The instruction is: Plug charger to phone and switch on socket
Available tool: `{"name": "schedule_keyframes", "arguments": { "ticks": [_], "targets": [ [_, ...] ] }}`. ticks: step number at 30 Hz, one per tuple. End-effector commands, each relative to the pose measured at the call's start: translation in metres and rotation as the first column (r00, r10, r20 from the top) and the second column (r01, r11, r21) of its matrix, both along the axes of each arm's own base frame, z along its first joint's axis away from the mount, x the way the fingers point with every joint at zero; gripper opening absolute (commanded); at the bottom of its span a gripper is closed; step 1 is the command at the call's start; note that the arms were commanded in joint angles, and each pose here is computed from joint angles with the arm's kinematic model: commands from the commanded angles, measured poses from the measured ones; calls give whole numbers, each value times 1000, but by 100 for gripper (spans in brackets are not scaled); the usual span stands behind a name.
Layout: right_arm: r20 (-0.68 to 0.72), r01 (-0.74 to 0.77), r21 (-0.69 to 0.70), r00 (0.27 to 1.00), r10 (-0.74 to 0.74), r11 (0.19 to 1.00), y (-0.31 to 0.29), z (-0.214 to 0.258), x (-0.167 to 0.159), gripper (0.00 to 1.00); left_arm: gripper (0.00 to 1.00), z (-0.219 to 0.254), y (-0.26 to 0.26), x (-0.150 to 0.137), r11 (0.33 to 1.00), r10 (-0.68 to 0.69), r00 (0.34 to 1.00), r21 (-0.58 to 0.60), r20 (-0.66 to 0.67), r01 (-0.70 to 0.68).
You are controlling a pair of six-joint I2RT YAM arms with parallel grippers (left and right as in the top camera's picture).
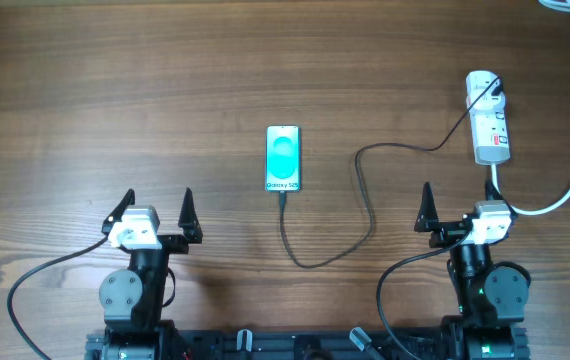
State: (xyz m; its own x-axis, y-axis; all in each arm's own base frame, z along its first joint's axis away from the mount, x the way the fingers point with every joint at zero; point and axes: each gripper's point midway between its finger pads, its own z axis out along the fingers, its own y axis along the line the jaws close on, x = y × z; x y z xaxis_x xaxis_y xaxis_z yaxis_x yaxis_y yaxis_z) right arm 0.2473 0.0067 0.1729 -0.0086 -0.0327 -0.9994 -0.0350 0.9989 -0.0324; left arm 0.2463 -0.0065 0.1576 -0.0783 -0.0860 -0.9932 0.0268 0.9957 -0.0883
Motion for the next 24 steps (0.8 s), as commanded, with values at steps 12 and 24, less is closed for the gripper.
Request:
{"name": "schedule_keyframes", "arguments": {
  "ticks": [12,24],
  "targets": [
    [14,-3,-19,1000,3,1000,1,3,-1,100,100,-2,2,0,996,3,1000,86,1,-3],
    [14,-3,-19,1000,3,1000,1,3,-1,100,100,-2,6,0,999,28,1000,39,0,-28]
  ]
}}
